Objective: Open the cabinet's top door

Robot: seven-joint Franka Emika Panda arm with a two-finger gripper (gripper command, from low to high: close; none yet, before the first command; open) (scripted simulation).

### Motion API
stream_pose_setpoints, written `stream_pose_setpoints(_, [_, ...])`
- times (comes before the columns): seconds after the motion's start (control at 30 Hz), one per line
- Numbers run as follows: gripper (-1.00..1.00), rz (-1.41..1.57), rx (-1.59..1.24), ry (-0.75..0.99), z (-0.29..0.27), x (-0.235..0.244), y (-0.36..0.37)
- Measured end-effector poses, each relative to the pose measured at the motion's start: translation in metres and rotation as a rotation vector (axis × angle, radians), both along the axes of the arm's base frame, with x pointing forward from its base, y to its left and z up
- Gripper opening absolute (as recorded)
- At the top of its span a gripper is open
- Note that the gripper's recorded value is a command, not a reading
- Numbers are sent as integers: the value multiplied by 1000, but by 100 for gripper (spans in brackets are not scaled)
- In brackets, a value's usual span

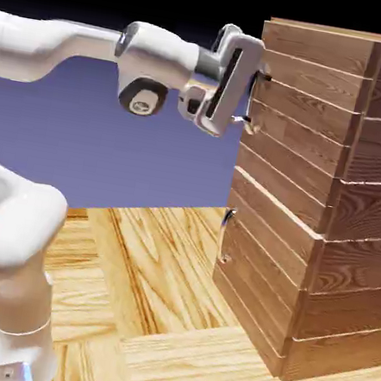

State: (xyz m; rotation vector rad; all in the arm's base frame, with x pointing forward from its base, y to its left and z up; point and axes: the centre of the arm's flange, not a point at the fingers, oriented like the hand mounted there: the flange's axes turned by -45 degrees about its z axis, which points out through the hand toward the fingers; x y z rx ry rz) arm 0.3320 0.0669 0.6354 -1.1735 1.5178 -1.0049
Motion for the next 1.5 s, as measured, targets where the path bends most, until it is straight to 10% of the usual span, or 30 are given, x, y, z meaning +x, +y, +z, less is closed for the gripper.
stream_pose_setpoints(0.97, [0,-148,1358,-266,-72,69,131])
stream_pose_setpoints(1.0, [-100,-148,1358,-265,-72,71,131])
stream_pose_setpoints(1.5, [-100,82,1376,-76,-72,-15,82])
